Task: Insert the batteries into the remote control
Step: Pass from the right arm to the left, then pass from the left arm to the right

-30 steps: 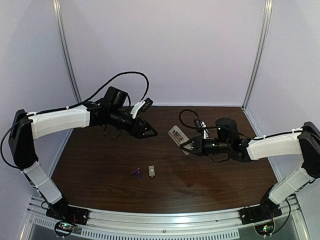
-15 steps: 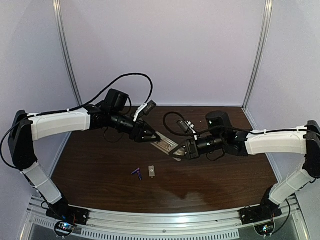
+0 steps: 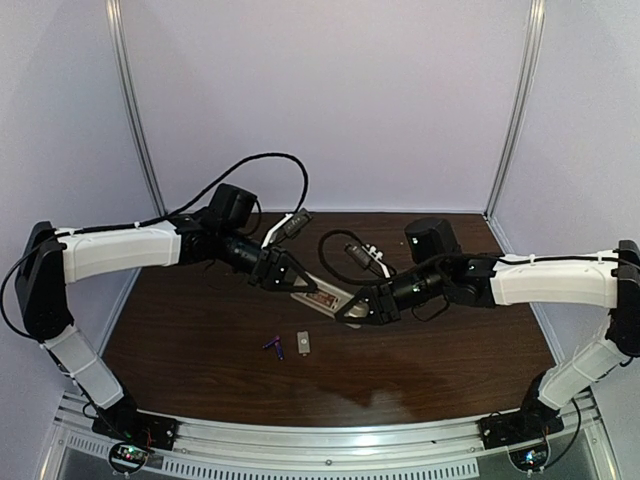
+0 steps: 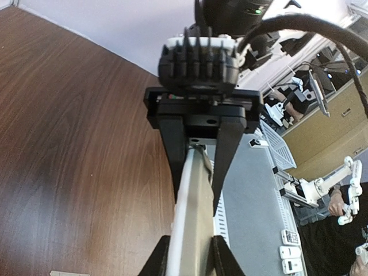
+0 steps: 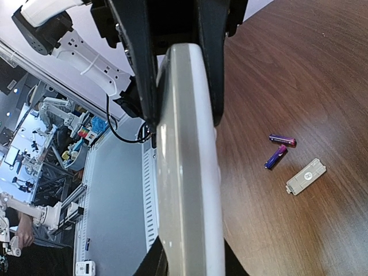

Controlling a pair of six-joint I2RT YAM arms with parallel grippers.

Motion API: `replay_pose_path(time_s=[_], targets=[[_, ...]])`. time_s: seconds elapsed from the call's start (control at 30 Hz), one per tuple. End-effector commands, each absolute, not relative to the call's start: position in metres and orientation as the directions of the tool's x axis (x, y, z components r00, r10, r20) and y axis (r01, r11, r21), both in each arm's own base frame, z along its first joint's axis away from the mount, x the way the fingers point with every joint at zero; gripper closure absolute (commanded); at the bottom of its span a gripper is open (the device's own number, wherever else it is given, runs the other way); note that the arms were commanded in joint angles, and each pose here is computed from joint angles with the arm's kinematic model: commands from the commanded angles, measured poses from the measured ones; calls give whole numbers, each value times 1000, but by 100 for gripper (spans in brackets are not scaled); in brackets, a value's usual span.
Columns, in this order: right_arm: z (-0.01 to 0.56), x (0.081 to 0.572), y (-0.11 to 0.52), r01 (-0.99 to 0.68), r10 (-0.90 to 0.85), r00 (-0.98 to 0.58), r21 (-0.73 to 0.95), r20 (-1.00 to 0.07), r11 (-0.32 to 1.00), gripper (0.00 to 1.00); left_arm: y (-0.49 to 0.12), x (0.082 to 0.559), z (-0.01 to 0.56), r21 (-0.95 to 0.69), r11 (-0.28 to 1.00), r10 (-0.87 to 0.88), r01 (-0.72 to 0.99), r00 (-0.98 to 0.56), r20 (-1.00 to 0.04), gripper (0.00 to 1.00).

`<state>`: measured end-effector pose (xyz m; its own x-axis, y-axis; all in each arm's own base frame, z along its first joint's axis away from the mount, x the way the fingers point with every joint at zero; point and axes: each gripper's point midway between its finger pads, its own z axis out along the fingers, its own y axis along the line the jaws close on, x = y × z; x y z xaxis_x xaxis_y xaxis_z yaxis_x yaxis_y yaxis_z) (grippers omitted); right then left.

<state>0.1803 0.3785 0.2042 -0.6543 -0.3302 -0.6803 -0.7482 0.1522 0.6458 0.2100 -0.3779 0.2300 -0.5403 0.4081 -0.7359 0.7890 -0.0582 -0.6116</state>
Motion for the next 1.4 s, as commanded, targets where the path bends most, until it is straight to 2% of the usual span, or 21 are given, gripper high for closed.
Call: replay_pose_path(time_s=[0.0, 0.07, 0.1, 0.13, 0.17, 0.23, 0.4, 0.43, 0.57, 0.9, 1.17, 1.37], targets=[[222, 181, 382, -781, -323, -616, 613, -719, 125, 100, -377, 201, 246, -588, -108, 385, 802, -512, -768, 91], [226, 182, 382, -789, -319, -606, 601, -729, 126, 97, -377, 201, 249, -586, -112, 379, 802, -511, -772, 99], [226, 182, 381, -788, -321, -608, 601, -726, 133, 94, -377, 202, 251, -586, -115, 374, 802, -511, -774, 100], [229, 183, 381, -792, -318, -604, 596, -731, 134, 87, -378, 202, 253, -590, -115, 369, 799, -517, -772, 100], [231, 184, 380, -794, -313, -603, 593, -734, 137, 73, -379, 203, 256, -591, -117, 362, 798, -519, -774, 100], [238, 188, 378, -795, -297, -603, 590, -741, 143, 55, -380, 205, 261, -585, -115, 343, 803, -520, -782, 100], [268, 205, 362, -803, -196, -594, 563, -780, 194, 24, -376, 218, 285, -557, -107, 260, 824, -518, -815, 100], [274, 208, 358, -803, -174, -592, 561, -787, 200, 22, -375, 220, 291, -552, -105, 236, 827, -518, -822, 100], [301, 223, 343, -799, -44, -579, 555, -814, 231, 20, -369, 229, 316, -518, -117, 125, 847, -505, -854, 100], [347, 228, 337, -799, 213, -564, 592, -798, 105, 22, -346, 238, 367, -491, -103, -220, 865, -502, -837, 100], [360, 240, 345, -785, 340, -561, 615, -755, 70, 32, -331, 244, 378, -512, -118, -379, 851, -515, -769, 100], [367, 255, 353, -776, 414, -545, 625, -729, 79, 34, -327, 244, 379, -521, -123, -426, 845, -519, -741, 100]])
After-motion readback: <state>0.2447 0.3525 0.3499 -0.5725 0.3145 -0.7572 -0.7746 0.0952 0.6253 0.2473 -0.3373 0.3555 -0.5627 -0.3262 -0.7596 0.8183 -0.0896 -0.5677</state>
